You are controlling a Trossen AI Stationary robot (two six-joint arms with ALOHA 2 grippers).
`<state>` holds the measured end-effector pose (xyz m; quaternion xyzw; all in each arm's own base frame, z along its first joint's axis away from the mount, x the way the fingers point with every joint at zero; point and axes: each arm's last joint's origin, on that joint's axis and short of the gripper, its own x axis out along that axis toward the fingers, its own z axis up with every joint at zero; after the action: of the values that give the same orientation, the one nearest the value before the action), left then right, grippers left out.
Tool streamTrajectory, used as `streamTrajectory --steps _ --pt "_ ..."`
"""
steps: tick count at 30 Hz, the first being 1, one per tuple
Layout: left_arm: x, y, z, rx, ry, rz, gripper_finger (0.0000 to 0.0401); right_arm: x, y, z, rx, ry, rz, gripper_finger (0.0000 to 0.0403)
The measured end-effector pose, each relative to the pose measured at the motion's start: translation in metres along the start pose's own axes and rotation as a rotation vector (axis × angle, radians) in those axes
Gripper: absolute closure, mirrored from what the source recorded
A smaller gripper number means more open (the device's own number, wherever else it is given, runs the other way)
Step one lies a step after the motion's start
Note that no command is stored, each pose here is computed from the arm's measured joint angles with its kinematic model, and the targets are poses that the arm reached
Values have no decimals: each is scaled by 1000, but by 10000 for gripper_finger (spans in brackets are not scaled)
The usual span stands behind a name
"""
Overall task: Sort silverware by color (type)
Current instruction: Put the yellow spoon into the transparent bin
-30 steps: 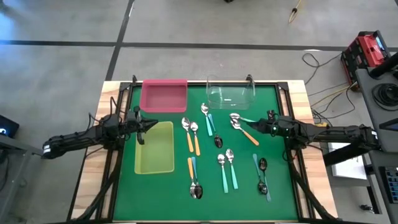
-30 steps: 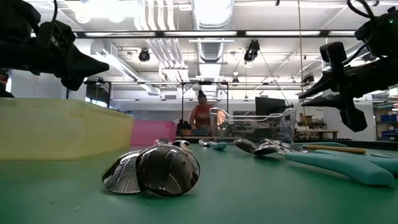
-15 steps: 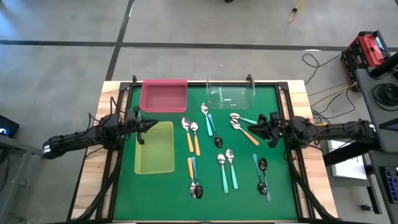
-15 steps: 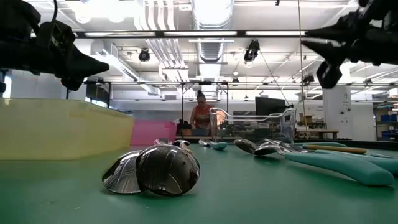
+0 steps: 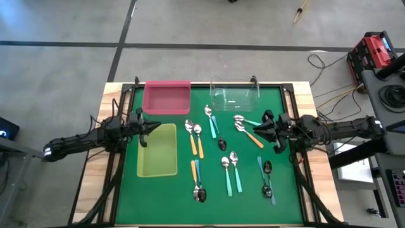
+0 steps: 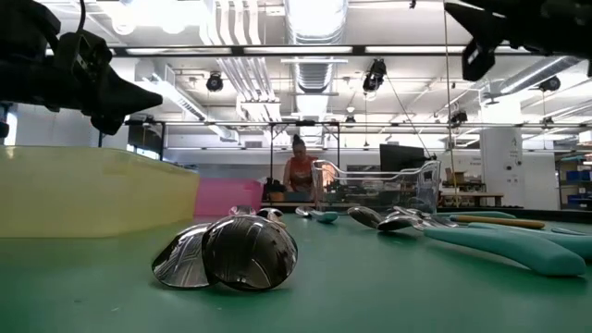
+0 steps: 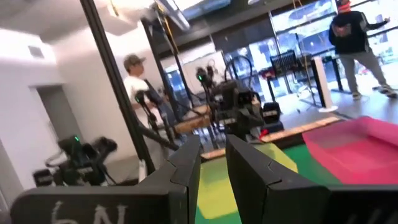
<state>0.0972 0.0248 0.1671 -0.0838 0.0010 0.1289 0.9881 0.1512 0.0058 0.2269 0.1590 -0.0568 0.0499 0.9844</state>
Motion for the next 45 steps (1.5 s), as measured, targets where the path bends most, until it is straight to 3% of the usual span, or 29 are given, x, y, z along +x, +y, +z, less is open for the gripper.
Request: streamTrajectory --steps 7,9,12,14,19,25,34,42,45 --pt "0 0 1 -12 -9 -2 401 37 2 14 -63 189 -58 335" --pt "0 -1 5 -99 -54 -15 401 46 2 14 -79 249 -74 335" --pt "-2 -4 17 -341 -167 -88 401 60 4 26 -112 238 -112 335" --pt "-4 -6 28 -409 -266 -142 401 67 2 26 -135 279 -168 335" --pt "-7 -9 42 -349 -398 -226 401 81 0 30 -220 319 -269 335" --pt "-5 -9 48 -324 -477 -199 401 91 -5 28 -273 389 -390 335" --pt "3 -14 54 -320 -516 -301 401 106 -7 26 -412 446 -375 335" --pt "22 -29 81 -249 -433 -416 401 126 -8 25 -417 459 -377 335" --pt "36 -33 94 -196 -349 -394 401 137 -8 28 -368 451 -387 335"
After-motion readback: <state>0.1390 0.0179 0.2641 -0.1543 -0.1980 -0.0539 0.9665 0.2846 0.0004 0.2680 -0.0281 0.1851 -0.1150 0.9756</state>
